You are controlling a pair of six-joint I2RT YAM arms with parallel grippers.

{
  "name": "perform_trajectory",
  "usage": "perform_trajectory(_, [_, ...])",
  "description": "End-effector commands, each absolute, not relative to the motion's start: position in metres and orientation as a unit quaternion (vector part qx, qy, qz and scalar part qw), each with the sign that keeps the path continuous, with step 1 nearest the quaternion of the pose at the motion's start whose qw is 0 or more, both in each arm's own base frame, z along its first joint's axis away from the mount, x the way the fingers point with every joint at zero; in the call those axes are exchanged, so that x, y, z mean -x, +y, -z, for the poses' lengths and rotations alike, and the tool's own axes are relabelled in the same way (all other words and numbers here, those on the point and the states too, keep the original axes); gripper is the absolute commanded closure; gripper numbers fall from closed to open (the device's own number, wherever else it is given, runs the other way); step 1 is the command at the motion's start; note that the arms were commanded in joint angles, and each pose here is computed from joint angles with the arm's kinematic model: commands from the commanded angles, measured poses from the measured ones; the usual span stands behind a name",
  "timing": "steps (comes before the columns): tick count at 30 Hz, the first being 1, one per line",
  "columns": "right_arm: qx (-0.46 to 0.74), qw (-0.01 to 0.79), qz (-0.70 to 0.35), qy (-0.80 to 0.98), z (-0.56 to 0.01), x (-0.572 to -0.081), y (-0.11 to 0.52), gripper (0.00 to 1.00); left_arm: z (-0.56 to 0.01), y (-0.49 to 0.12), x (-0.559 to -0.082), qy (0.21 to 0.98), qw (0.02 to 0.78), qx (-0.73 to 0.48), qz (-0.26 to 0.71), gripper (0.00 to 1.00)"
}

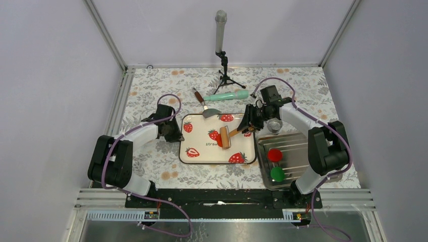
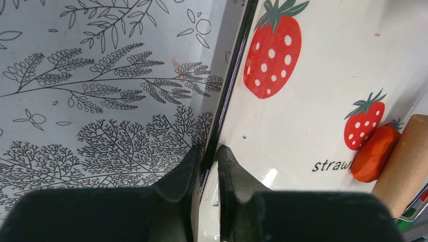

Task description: Roll out the dumpling wrappers from the dough

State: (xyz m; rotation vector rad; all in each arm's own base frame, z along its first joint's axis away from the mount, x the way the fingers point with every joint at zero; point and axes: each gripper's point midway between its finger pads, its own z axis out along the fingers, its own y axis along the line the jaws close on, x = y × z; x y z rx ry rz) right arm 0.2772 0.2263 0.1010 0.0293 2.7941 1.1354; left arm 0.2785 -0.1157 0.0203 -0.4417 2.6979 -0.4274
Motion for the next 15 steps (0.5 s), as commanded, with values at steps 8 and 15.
perform_trajectory(8, [0.004, 0.035, -0.257, 0.966, -0.054, -0.264, 0.209, 1.00, -0.011, -0.105, -0.267, 0.958, 0.174, 0.188, 0.127, 1.00])
perform_trajectory(15, [0.014, 0.027, -0.226, 0.974, -0.037, -0.263, 0.215, 1.00, -0.011, -0.105, -0.267, 0.957, 0.177, 0.190, 0.129, 1.00])
